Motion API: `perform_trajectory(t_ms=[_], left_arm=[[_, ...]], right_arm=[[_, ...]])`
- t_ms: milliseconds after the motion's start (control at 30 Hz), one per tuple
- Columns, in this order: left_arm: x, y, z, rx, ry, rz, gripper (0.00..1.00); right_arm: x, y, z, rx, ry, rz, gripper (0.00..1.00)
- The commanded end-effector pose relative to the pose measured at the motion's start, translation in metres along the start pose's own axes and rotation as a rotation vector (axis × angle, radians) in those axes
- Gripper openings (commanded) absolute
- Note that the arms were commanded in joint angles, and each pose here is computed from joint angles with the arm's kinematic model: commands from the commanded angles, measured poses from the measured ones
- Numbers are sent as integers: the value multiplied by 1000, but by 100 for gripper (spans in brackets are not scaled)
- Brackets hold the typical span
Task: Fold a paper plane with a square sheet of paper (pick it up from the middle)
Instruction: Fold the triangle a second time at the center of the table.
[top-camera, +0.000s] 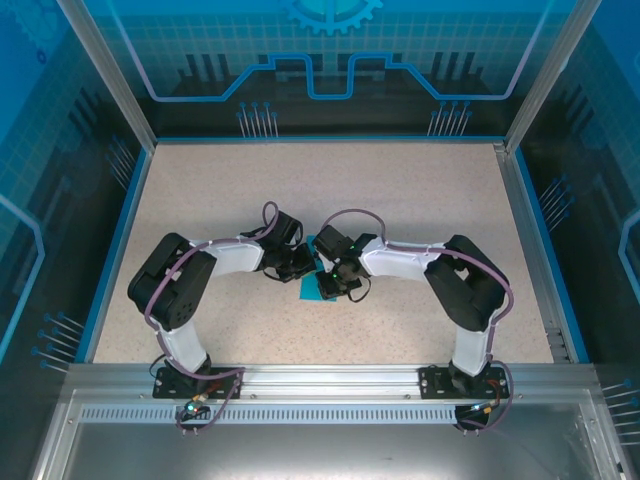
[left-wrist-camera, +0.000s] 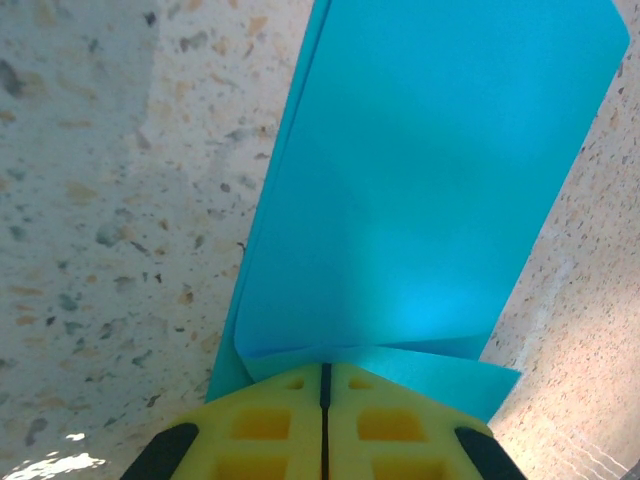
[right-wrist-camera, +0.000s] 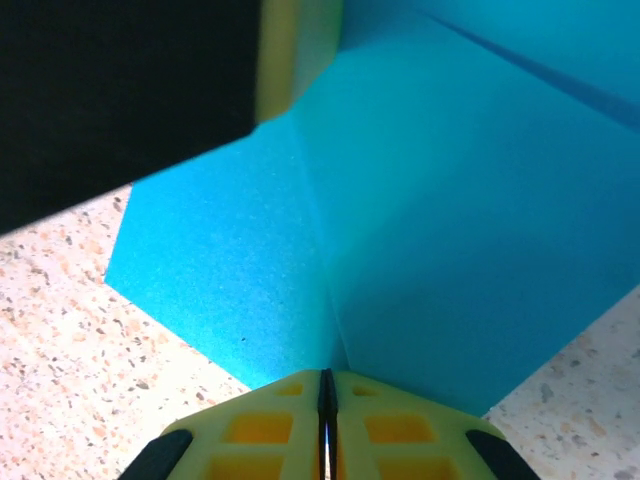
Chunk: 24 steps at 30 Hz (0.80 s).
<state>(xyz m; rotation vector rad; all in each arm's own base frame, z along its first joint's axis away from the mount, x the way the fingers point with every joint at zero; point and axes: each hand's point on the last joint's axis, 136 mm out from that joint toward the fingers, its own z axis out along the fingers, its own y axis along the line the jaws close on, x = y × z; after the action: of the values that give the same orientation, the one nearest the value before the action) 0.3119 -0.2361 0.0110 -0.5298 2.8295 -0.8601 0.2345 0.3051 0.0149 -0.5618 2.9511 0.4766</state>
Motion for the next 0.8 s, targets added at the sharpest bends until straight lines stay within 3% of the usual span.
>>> perform_trajectory(t_ms=[0,500,767], left_arm=[[22,56,13,-192,44,-64,7],[24,66,12,-235,50,-56,7],[25,67,13,-241,55,-52,7]], right_arm=[[12,-5,5,53,48,-9,10],[13,-14,0,75,52,-16,11],[16,-23,-2,0,49,43,12]])
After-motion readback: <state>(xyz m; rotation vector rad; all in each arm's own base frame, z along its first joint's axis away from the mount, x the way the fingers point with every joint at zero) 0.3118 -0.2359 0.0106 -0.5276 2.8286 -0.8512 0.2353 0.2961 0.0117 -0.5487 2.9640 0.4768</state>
